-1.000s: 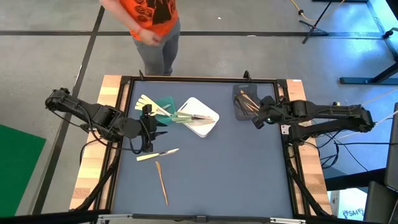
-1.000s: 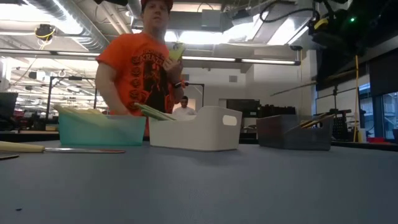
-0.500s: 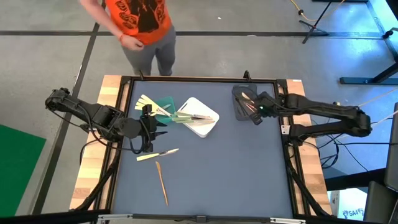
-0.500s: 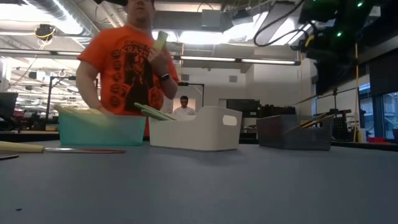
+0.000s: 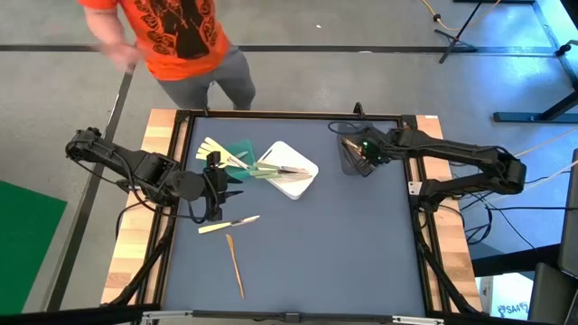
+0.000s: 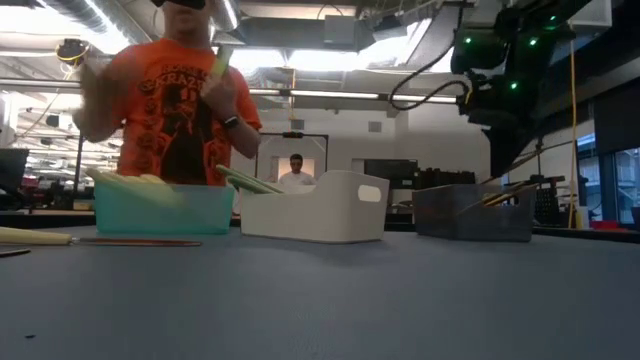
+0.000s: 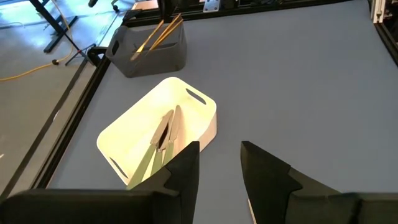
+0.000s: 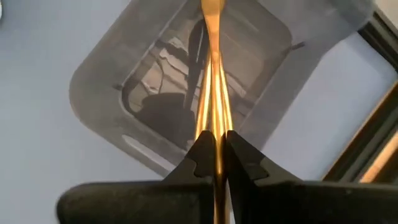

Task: Sort silverware by color (type)
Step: Put the right gold table knife into the black bin

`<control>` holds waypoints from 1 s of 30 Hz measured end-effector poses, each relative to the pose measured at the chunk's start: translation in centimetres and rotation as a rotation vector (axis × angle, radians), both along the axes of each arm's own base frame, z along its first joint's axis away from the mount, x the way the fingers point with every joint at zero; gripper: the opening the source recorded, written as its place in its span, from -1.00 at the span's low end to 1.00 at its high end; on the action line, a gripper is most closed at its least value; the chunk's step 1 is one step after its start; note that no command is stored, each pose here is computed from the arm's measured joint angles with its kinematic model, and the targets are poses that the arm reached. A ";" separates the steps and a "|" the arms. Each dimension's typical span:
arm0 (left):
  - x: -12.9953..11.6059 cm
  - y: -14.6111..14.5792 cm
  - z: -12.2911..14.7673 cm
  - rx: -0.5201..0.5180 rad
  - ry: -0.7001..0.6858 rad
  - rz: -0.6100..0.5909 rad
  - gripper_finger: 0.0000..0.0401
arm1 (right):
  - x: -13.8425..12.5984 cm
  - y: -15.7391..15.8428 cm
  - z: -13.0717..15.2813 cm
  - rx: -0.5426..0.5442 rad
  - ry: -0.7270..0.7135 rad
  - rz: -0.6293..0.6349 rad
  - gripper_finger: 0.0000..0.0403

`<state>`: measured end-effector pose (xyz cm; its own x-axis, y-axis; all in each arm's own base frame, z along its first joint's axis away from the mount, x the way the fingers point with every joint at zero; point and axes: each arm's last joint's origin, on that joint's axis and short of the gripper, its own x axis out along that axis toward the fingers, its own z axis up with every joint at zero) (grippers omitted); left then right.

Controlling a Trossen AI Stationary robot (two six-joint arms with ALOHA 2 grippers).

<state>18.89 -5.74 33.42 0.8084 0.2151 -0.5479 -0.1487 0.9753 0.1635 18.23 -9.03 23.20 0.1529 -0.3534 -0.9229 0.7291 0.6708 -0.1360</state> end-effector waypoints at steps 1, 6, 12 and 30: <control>0.0 0.0 0.0 0.000 0.000 0.000 -0.44 | 0.1 -0.2 -0.1 0.004 -0.001 0.000 -0.96; 0.0 0.0 0.0 0.000 0.000 0.000 -0.44 | 0.4 -1.2 -0.7 0.014 0.004 -0.008 -0.96; 0.0 0.0 0.0 0.000 0.000 0.000 -0.44 | 0.6 -1.7 -1.1 0.021 0.014 -0.002 -0.96; 0.0 0.0 0.0 0.000 0.001 0.000 -0.44 | 1.8 -2.2 -2.6 0.052 0.044 0.012 -0.96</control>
